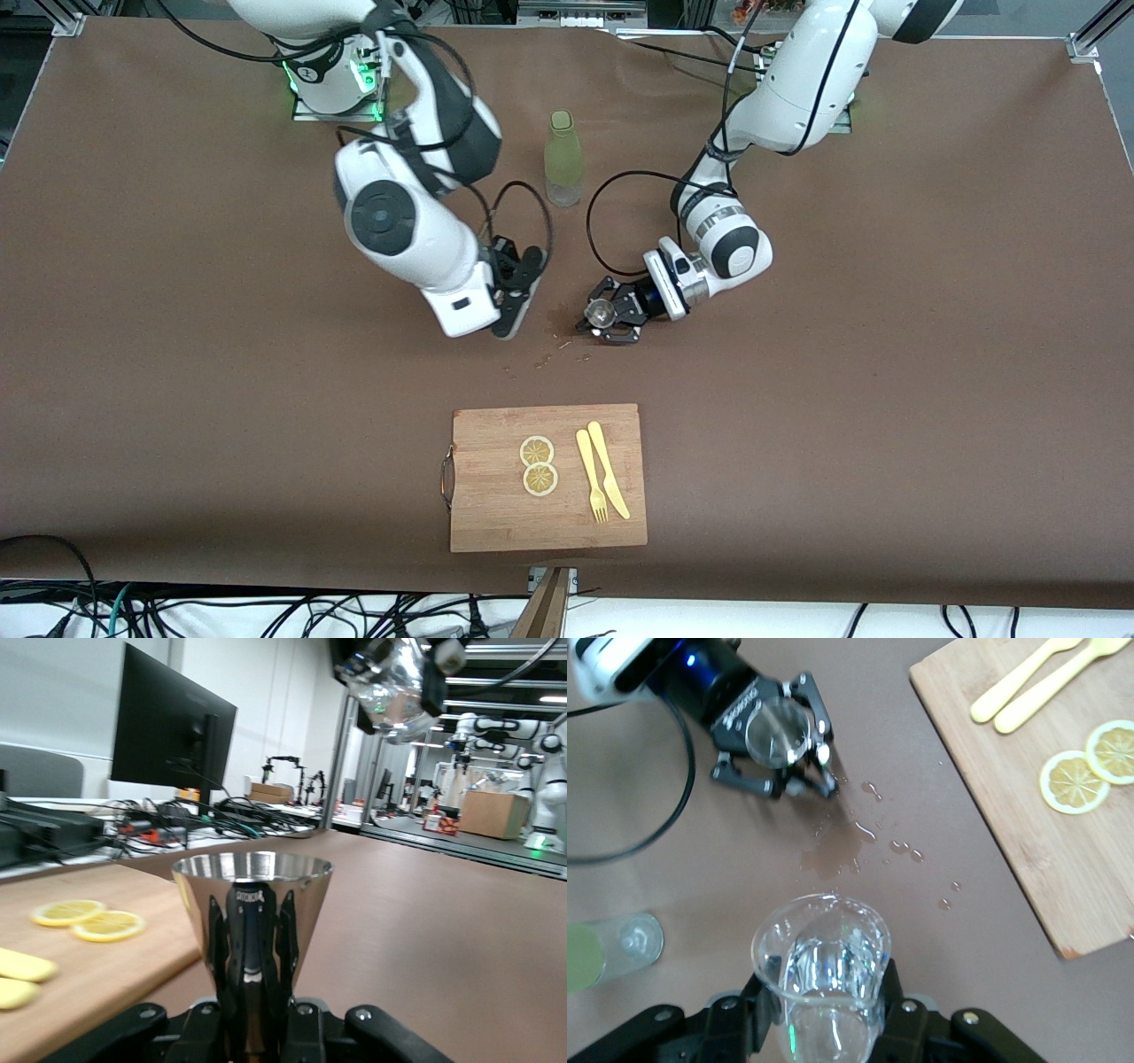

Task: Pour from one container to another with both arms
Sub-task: 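Upright the beaker with the right gripper while the left gripper withdraws, then lower the beaker onto the table with the right gripper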

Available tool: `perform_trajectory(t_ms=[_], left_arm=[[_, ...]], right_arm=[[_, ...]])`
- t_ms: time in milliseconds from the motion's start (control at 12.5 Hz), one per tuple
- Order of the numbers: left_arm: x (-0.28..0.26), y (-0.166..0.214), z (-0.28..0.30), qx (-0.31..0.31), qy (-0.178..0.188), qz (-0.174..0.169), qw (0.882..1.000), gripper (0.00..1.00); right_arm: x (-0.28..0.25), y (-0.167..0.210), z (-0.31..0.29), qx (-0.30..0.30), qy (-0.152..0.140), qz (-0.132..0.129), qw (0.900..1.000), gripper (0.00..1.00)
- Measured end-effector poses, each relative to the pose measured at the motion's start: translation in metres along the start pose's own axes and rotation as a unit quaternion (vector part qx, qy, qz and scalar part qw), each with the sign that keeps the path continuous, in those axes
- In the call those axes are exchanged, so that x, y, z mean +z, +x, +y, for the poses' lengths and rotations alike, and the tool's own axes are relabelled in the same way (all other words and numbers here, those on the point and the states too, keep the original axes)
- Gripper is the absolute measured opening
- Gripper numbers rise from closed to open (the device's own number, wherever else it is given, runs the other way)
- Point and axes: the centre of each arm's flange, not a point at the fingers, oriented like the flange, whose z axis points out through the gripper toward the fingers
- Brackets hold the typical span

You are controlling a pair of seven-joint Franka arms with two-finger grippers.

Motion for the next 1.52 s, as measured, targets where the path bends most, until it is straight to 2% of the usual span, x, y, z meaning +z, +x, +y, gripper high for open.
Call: perform_trajectory(t_ms=[400,800,1120,1520], left_arm=[[-0.056,0.038,-0.076,0.007,-0.012,-0.010,1.000,0.09],[-0.131,0.050,-0.137,-0.002,-0.064,-0.020,0.998,0.09],[-0.196,0.059,-0.174,-0.004,-0.110,-0.016,0.994,0.09],[-0.266,0.065,-0.204,0.000,-0.161,-0.012,0.987,0.09]], right_arm=[[-0.053,-0.107,0.072,-0.007,0.049,0.091,0.995,0.49],[-0.052,-0.227,0.135,-0.040,0.068,0.193,0.978,0.49],[-0.035,-0.327,0.170,-0.070,0.054,0.229,0.969,0.49],[-0.018,-0.419,0.199,-0.099,0.026,0.252,0.962,0.49]])
